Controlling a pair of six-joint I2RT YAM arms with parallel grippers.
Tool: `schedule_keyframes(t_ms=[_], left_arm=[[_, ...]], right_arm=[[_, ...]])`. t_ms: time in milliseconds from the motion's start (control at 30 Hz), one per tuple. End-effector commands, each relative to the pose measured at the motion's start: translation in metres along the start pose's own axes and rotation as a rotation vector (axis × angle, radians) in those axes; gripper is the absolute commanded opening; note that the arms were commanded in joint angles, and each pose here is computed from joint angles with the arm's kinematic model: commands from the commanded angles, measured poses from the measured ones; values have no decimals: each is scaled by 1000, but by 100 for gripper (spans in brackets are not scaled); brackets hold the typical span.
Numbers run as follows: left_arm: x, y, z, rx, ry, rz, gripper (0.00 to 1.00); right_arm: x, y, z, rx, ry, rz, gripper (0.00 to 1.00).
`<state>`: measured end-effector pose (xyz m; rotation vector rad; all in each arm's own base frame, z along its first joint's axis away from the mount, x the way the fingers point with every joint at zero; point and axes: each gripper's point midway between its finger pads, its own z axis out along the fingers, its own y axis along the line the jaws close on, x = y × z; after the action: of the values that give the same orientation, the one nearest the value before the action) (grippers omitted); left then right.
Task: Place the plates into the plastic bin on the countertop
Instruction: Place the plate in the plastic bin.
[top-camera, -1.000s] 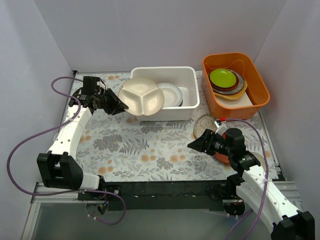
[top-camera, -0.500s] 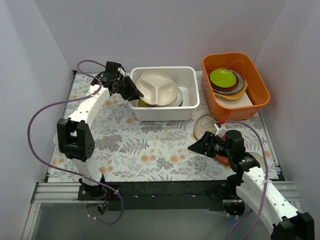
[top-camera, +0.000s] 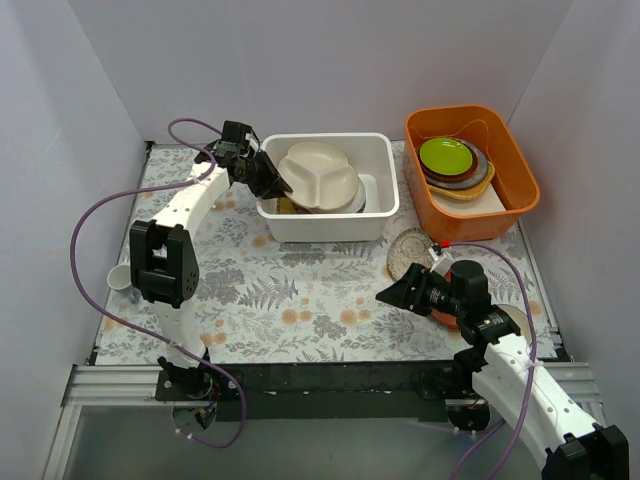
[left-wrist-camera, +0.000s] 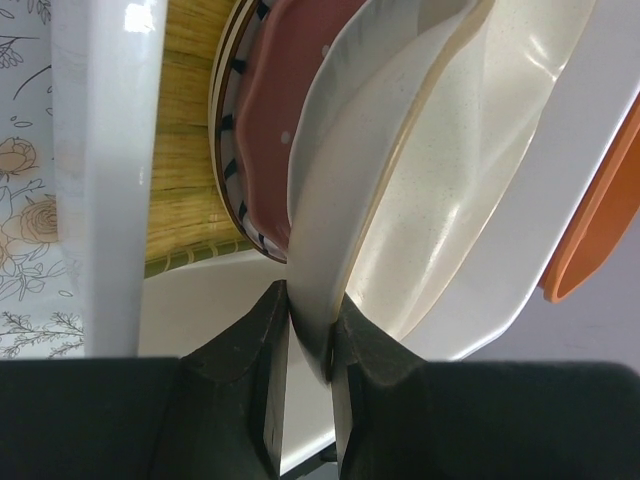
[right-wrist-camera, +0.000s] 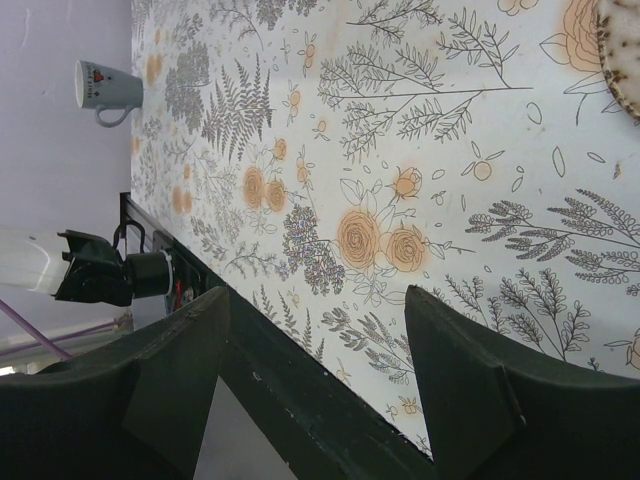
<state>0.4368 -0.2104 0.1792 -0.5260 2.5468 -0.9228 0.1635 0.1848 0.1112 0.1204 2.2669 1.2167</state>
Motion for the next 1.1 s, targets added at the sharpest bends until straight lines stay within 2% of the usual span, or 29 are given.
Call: schedule_keyframes(t_ms=[0, 633, 900, 1067], left_arm=[[-21, -88, -40, 294, -85, 116, 0], [-15, -67, 5, 245, -20, 78, 0], [-16, -53, 11, 181, -26, 57, 0], [-15, -43, 13, 128, -23, 41, 8]], right_arm=[[-2, 0, 1, -4, -7, -25, 78], [-1, -1, 2, 2, 2, -30, 78], [-1, -2, 2, 7, 4, -32, 79], [0, -3, 2, 9, 4, -32, 79]])
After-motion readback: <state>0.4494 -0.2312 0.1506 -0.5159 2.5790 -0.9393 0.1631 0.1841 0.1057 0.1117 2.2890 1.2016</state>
